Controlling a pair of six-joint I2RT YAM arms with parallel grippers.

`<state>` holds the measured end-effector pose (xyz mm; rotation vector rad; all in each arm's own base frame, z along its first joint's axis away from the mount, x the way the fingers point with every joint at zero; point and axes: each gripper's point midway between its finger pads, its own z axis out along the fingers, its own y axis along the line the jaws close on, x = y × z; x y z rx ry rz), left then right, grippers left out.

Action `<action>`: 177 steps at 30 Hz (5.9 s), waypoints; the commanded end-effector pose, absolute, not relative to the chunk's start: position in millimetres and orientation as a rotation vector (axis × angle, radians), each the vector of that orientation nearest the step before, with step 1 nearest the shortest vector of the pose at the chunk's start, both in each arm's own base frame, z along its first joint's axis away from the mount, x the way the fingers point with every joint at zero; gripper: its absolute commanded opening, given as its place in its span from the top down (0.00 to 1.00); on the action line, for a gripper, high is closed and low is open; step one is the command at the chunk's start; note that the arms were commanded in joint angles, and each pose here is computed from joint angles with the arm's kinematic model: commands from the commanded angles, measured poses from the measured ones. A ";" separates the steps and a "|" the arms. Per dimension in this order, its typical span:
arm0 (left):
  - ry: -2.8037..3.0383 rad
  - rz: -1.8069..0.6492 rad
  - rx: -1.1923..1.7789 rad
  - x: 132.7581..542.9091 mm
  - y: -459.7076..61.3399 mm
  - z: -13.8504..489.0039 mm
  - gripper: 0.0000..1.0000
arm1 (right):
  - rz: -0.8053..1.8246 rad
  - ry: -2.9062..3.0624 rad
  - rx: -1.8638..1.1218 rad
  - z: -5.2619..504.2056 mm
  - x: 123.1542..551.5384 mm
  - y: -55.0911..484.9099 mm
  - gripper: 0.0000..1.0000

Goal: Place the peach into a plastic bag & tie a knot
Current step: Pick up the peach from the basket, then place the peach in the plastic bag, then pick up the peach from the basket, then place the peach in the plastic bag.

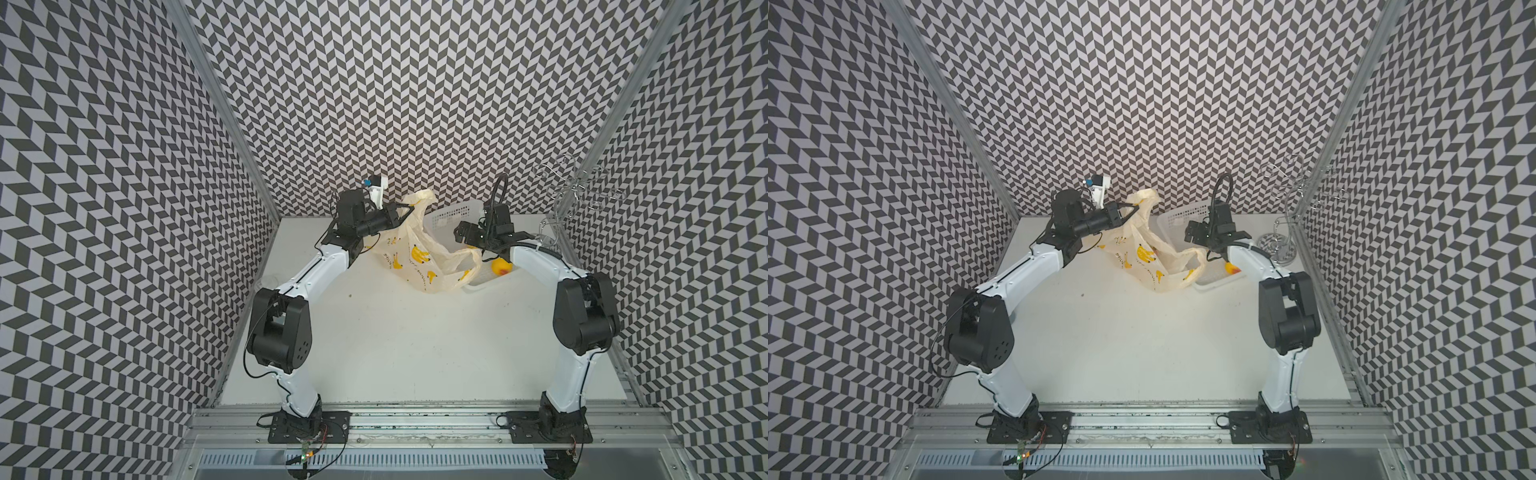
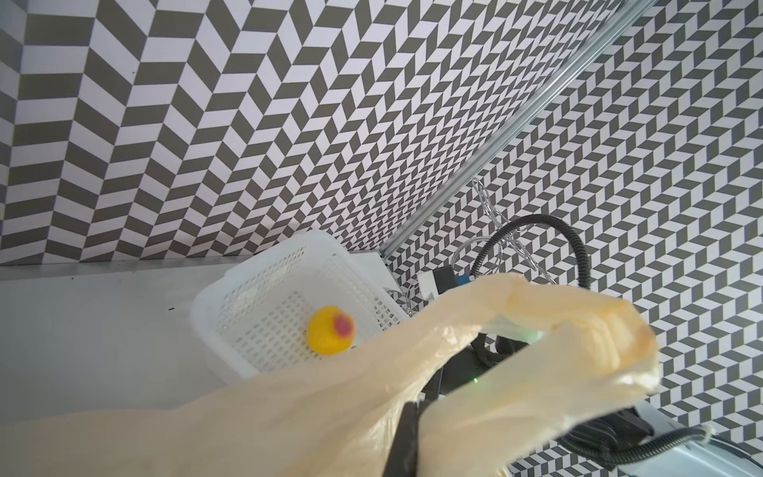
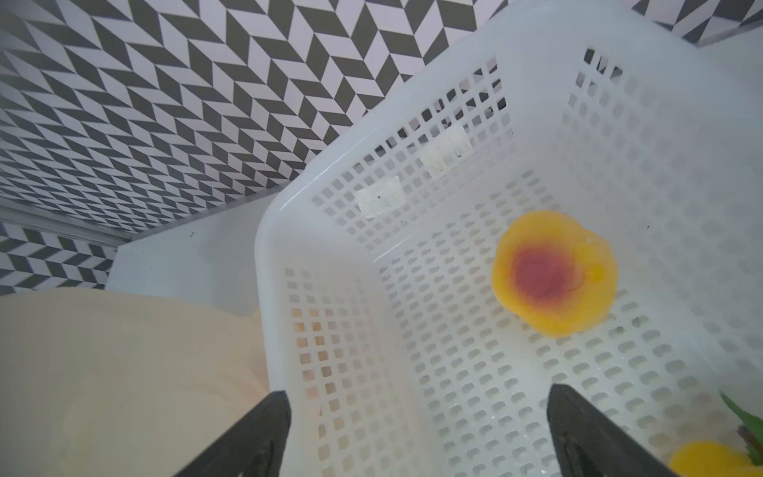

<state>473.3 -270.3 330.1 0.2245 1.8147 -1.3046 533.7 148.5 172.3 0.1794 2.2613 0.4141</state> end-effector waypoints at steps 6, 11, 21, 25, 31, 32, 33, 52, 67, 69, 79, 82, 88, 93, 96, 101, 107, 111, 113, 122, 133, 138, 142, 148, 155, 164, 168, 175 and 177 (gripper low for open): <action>1.781 -1.279 0.246 464.9 -263.0 344.8 1.00 | 0.032 2.244 0.245 151.1 586.7 101.1 0.00; 1.777 -1.280 0.248 462.9 -261.7 346.4 1.00 | 0.003 2.257 0.230 130.9 601.3 102.7 0.01; 1.776 -1.282 0.251 462.0 -260.5 347.2 1.00 | -0.021 2.348 0.216 76.3 615.2 104.8 0.04; 1.775 -1.283 0.252 462.1 -260.6 347.7 1.00 | -0.013 2.350 0.223 76.2 614.4 104.1 0.18; 1.770 -1.284 0.248 460.9 -258.6 349.2 1.00 | 0.040 2.312 0.219 112.2 606.7 107.1 0.46; 1.768 -1.284 0.247 460.6 -258.1 350.3 1.00 | 0.055 2.305 0.220 119.0 604.1 107.8 0.48; 1.768 -1.284 0.247 460.4 -257.4 350.1 1.00 | 0.079 2.298 0.218 129.2 599.7 109.4 0.49; 1.739 -1.317 0.284 446.8 -259.6 367.3 1.00 | 0.805 2.002 -0.164 314.4 399.1 235.9 0.63; 1.745 -1.347 0.336 429.9 -280.9 372.6 1.00 | 1.073 2.149 -0.243 233.9 412.6 319.0 0.56; 1.738 -1.366 0.344 427.9 -283.9 373.4 1.00 | 1.061 2.173 -0.213 222.2 428.8 324.7 0.19; 1.811 -1.200 0.169 460.3 -239.1 343.2 1.00 | 0.931 2.109 -0.172 280.9 412.7 258.9 0.04; 1.815 -1.195 0.149 463.1 -237.9 334.8 1.00 | 0.787 2.086 -0.012 274.4 422.6 194.8 0.07; 1.801 -1.244 0.181 451.9 -246.0 336.4 1.00 | 0.197 2.215 0.279 199.9 473.7 71.0 0.05; 1.773 -1.255 0.201 444.9 -245.2 349.0 1.00 | -0.174 2.396 0.319 136.7 504.3 36.0 0.02; 1.769 -1.263 0.206 441.9 -244.7 350.8 1.00 | -0.243 2.425 0.322 114.5 507.4 30.2 0.02; 1.762 -1.282 0.209 439.0 -245.5 351.0 1.00 | -0.290 2.491 0.308 86.2 505.8 28.0 0.02; 1.756 -1.285 0.210 439.1 -245.5 354.5 1.00 | -0.253 2.563 0.309 56.7 493.0 35.3 0.08; 1.755 -1.293 0.210 440.0 -246.6 355.1 1.00 | -0.159 2.580 0.286 61.4 493.4 50.0 0.11; 1.755 -1.290 0.210 439.9 -246.1 355.9 1.00 | -0.101 2.568 0.269 74.3 493.5 59.4 0.07; 1.745 -1.295 0.209 438.7 -246.1 357.9 1.00 | -0.143 2.583 0.206 90.6 473.7 67.1 0.03; 1.733 -1.300 0.214 437.3 -245.0 362.3 1.00 | -0.189 2.680 0.174 57.6 466.7 67.2 0.17; 1.726 -1.313 0.211 436.8 -245.4 364.8 1.00 | -0.188 2.681 0.185 55.3 472.7 65.9 0.32; 1.731 -1.296 0.217 434.7 -244.0 366.4 1.00 | -0.015 2.519 0.199 114.1 485.2 84.9 0.57; 1.749 -1.271 0.207 433.6 -240.8 365.3 1.00 | 0.314 2.216 0.058 258.8 456.2 143.3 0.62; 1.739 -1.308 0.205 432.4 -244.0 369.5 1.00 | 0.679 2.085 -0.162 312.9 366.8 221.8 0.71; 1.719 -1.322 0.242 416.3 -254.6 384.2 1.00 | 1.041 2.111 -0.215 276.5 378.0 293.6 0.80; 1.727 -1.333 0.251 418.0 -258.6 382.1 1.00 | 1.070 2.199 -0.199 243.6 396.9 311.9 0.80; 1.737 -1.292 0.244 418.9 -251.1 380.0 1.00 | 1.029 2.245 -0.248 256.6 402.1 315.5 0.05; 1.737 -1.272 0.203 424.8 -239.8 378.0 1.00 | 0.990 2.256 -0.256 261.8 391.6 304.7 0.01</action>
